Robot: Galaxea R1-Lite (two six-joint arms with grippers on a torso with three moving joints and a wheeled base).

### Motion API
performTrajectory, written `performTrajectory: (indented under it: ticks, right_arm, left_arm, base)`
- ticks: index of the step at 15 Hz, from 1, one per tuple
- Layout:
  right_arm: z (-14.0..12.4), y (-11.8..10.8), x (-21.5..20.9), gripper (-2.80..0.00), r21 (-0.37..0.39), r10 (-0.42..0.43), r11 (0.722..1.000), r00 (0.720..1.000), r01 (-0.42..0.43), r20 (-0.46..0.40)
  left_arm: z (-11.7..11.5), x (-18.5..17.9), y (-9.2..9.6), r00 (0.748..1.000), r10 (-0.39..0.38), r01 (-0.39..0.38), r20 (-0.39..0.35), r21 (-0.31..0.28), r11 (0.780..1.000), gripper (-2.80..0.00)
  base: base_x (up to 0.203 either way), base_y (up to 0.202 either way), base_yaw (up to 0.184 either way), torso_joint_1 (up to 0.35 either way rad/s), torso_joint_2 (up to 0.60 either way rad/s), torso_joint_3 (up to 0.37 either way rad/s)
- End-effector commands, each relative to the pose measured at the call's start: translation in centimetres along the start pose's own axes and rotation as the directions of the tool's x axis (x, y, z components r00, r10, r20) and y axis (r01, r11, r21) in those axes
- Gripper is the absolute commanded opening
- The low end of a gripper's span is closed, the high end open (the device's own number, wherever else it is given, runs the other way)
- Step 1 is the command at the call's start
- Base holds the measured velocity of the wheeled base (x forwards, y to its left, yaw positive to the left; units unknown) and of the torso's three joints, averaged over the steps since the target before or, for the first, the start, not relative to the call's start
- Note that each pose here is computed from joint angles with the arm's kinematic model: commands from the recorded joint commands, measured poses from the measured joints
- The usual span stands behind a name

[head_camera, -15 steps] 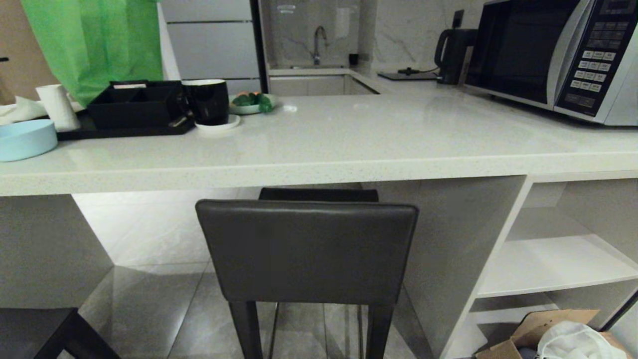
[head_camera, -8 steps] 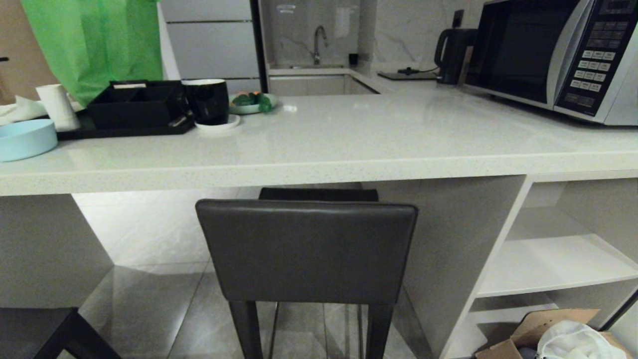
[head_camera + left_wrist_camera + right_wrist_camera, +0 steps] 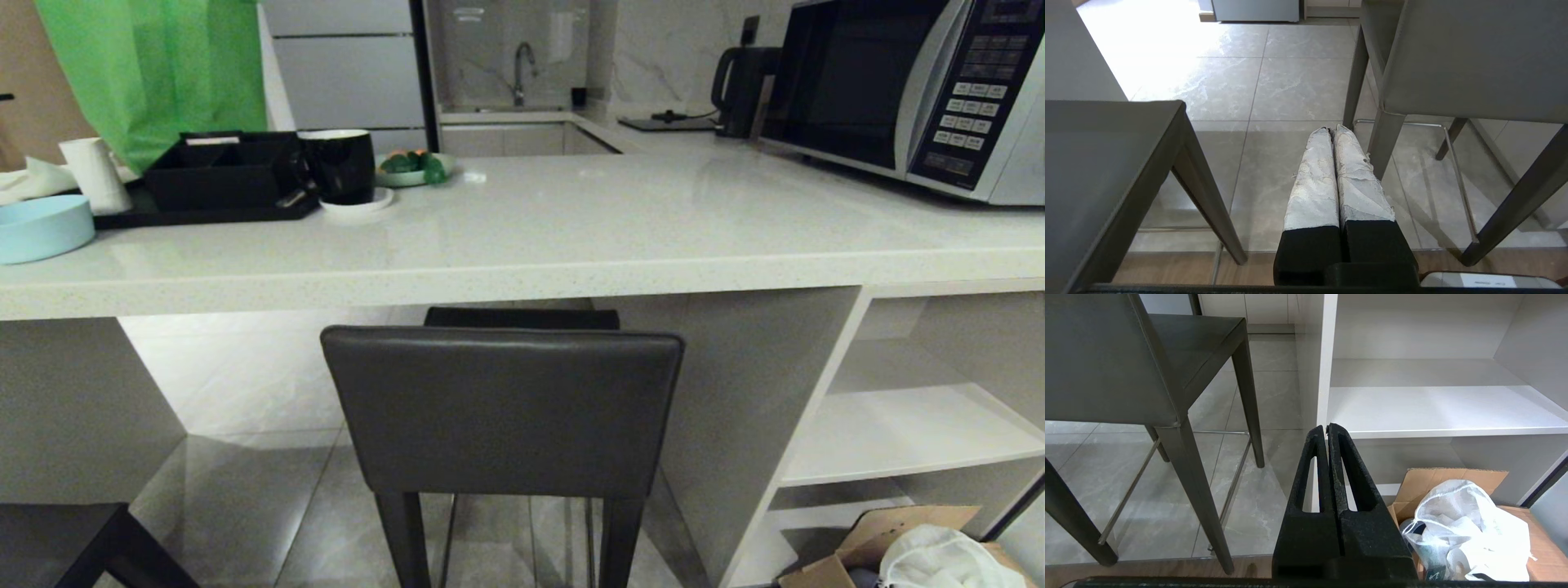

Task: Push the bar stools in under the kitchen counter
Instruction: Pull the gray chair out from under the dining table

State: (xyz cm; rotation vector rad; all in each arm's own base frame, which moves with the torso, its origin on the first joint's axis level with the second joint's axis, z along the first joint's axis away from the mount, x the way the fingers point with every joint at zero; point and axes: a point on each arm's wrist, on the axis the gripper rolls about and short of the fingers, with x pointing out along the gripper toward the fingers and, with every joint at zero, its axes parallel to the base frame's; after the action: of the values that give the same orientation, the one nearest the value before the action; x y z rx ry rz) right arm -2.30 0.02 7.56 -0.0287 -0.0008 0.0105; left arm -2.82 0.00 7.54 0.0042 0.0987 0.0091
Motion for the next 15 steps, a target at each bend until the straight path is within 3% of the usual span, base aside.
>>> performTrajectory:
  ticks: [1, 3, 6, 9, 11, 12, 13, 14, 15]
  right_arm:
    - [0.0, 0.0, 0.0, -2.80, 0.004, 0.000, 1.000, 1.000, 0.000, -0.001]
    - [0.0, 0.0, 0.0, -2.80, 0.003, -0.001, 1.000, 1.000, 0.001, -0.001]
    - [0.2, 0.0, 0.0, -2.80, -0.012, 0.007, 1.000, 1.000, -0.007, -0.002]
    - [5.2, -0.1, 0.0, -2.80, 0.039, 0.034, 0.999, 0.999, -0.035, 0.031]
    - [8.1, -0.1, 1.9, -2.80, 0.070, 0.106, 0.992, 0.993, -0.103, -0.051]
    - [8.8, 0.1, 3.2, -2.80, 0.095, 0.195, 0.978, 0.976, -0.186, -0.097]
    - [9.3, 0.4, 4.4, -2.80, 0.136, 0.314, 0.945, 0.942, -0.297, -0.122]
    - [9.7, 0.8, 5.7, -2.80, 0.174, 0.426, 0.899, 0.894, -0.402, -0.139]
    - [9.9, 1.2, 7.0, -2.80, 0.204, 0.494, 0.864, 0.855, -0.461, -0.161]
  left_arm:
    - [0.0, 0.0, 0.0, 1.000, -0.002, 0.002, -0.001, -0.015, 1.000, -2.80]
    - [0.0, 0.0, 0.0, 1.000, 0.001, -0.001, -0.003, -0.016, 1.000, -2.80]
    - [1.1, -0.1, -0.1, 1.000, -0.026, 0.026, -0.001, 0.044, 0.999, -2.80]
    - [7.9, 0.4, 0.0, 0.996, -0.086, 0.087, 0.012, -0.070, 0.994, -2.80]
    - [11.1, 3.0, -0.3, 0.984, -0.178, 0.175, -0.017, -0.104, 0.979, -2.80]
    - [12.2, 4.8, -0.7, 0.972, -0.229, 0.222, -0.049, -0.121, 0.968, -2.80]
    - [12.9, 6.5, -1.2, 0.955, -0.286, 0.270, -0.081, -0.158, 0.950, -2.80]
    - [13.5, 8.0, -1.9, 0.923, -0.372, 0.340, -0.101, -0.246, 0.908, -2.80]
    - [13.8, 8.9, -2.4, 0.861, -0.499, 0.443, -0.099, -0.337, 0.831, -2.80]
  base:
    - [0.000, 0.000, 0.000, 0.000, 0.00, 0.000]
    - [0.000, 0.000, 0.000, 0.000, 0.00, 0.000]
    - [0.000, 0.000, 0.000, 0.000, 0.00, 0.000]
    - [0.000, 0.000, 0.000, 0.000, 0.00, 0.000]
    - [0.000, 0.000, 0.000, 0.000, 0.00, 0.000]
    - [0.000, 0.000, 0.000, 0.000, 0.00, 0.000]
    - [0.000, 0.000, 0.000, 0.000, 0.00, 0.000]
    - [0.000, 0.000, 0.000, 0.000, 0.00, 0.000]
    - [0.000, 0.000, 0.000, 0.000, 0.00, 0.000]
